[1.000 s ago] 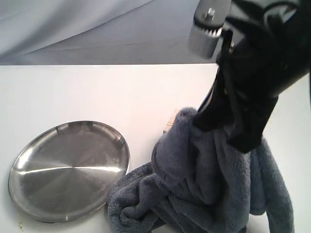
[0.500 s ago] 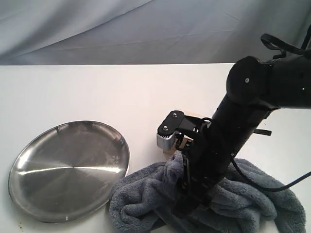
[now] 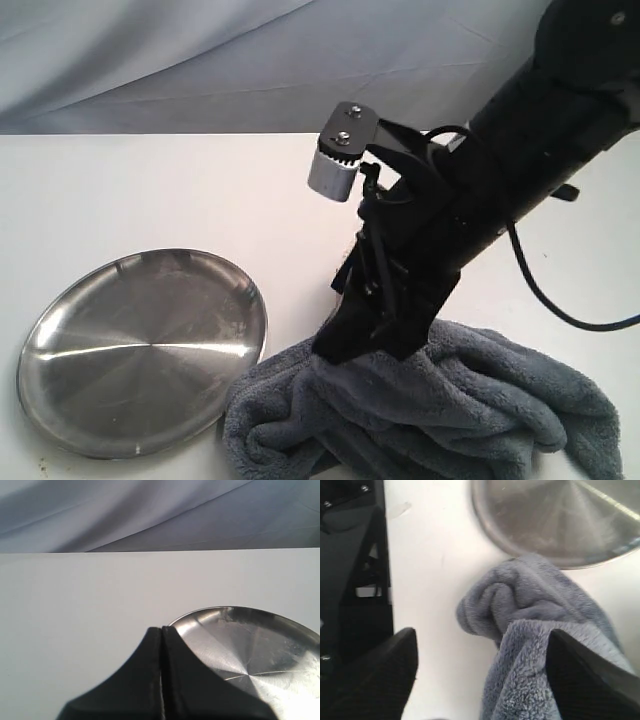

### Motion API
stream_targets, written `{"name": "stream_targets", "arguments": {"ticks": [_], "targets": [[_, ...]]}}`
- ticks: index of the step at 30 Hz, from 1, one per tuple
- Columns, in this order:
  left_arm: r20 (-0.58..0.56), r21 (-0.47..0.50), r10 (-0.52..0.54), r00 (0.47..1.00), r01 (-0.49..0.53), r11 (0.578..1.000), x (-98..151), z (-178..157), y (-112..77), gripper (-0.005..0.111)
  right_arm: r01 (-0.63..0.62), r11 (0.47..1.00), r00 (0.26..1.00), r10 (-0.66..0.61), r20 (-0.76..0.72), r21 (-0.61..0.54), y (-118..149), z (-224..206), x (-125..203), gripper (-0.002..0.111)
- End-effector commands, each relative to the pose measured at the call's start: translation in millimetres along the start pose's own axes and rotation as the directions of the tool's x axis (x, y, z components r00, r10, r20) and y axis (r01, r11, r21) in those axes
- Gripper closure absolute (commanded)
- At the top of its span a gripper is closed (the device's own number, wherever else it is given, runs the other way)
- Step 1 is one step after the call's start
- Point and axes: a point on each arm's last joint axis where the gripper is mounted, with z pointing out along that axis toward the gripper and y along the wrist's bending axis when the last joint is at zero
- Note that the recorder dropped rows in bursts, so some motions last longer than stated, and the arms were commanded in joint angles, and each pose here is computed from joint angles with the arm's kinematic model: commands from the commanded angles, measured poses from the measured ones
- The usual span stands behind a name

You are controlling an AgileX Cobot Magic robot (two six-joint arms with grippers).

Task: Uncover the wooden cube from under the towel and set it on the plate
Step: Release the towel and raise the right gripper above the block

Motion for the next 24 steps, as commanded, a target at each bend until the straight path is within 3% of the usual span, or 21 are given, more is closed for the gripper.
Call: {"name": "stream_targets", "arguments": {"ticks": [1, 3, 7, 10, 18, 24], "targets": [[0.010, 0.004, -0.005, 1.000, 0.005, 1.000, 0, 0, -0.3, 0.107, 0.021, 0.995, 0.999, -0.017, -0.041, 0.100, -2, -10, 3, 0.064], [0.010, 0.004, -0.005, 1.000, 0.005, 1.000, 0, 0, -0.3, 0.107, 0.029, 0.996, 0.998, -0.023, -0.066, 0.090, -1, -9, 5, 0.074], [0.010, 0.004, -0.005, 1.000, 0.005, 1.000, 0, 0, -0.3, 0.107, 0.074, 0.973, 0.992, -0.050, -0.112, 0.219, -17, -5, 10, 0.096], [0.010, 0.004, -0.003, 1.000, 0.003, 1.000, 0, 0, -0.3, 0.107, 0.039, 0.963, 0.981, 0.013, -0.192, 0.266, -27, 7, 25, 0.105], [0.010, 0.004, -0.003, 1.000, 0.003, 1.000, 0, 0, -0.3, 0.107, -0.130, 0.989, 0.937, 0.146, -0.317, 0.071, -26, 55, 59, 0.106], [0.010, 0.004, -0.006, 1.000, 0.006, 1.000, 0, 0, -0.3, 0.107, -0.178, 0.979, 0.927, 0.135, -0.350, -0.096, -8, 85, 71, 0.106]]}}
